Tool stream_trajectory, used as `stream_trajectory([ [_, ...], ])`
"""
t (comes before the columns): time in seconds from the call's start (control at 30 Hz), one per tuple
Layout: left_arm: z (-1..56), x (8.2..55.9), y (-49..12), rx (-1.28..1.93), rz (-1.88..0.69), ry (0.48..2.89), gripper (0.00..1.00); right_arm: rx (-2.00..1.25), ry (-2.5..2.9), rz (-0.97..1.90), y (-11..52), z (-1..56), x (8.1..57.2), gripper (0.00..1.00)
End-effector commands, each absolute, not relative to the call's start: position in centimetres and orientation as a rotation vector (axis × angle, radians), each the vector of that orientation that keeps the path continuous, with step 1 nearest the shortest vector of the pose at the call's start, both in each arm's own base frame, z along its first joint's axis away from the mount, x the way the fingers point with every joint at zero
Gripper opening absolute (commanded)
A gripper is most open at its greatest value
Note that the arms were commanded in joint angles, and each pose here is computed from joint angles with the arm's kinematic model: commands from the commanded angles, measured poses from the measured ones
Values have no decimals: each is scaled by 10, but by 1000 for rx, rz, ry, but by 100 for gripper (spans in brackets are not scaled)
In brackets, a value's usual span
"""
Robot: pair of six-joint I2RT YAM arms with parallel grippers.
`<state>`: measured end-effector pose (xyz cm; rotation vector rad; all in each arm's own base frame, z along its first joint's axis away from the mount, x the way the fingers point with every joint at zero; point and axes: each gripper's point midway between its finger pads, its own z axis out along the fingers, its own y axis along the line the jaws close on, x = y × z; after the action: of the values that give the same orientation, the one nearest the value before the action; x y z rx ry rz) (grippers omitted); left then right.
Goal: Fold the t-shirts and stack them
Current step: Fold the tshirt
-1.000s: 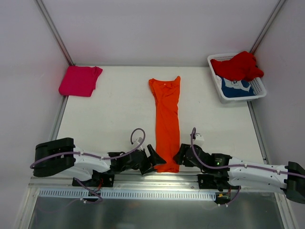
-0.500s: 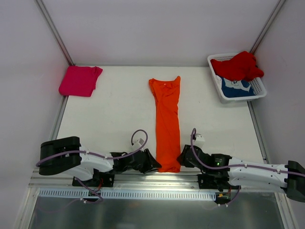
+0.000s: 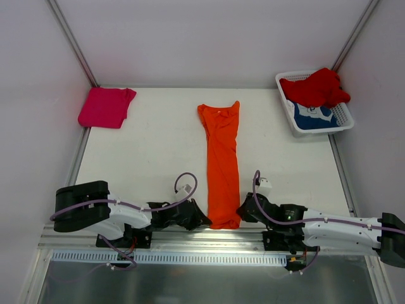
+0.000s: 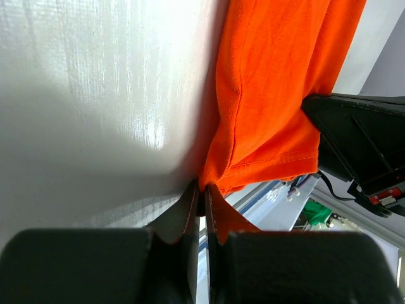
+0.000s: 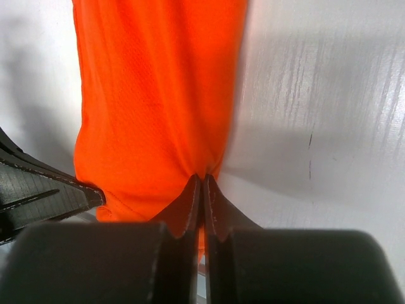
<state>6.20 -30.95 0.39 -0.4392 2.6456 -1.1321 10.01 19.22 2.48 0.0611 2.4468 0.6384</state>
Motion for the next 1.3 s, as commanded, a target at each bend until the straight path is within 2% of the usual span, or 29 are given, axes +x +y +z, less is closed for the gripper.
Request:
stream_trajectory([
  [0.0,-61,47,-237,-319,-660,2806,0,72,2415,674,202,40,105,0],
  [0.43,-23,69,-258,-209,-667,2705,0,-10,2345,646,207,75,115,0],
  [0.87,43,121,-258,-163,-704,2540,0,-71,2252,583,210,115,132,0],
  [1.17,17,115,-268,-99,-630,2667,1,-37,2327,585,210,88,123,0],
  [1.27,12,113,-276,-67,-638,2689,6,-4,2340,588,204,79,120,0],
])
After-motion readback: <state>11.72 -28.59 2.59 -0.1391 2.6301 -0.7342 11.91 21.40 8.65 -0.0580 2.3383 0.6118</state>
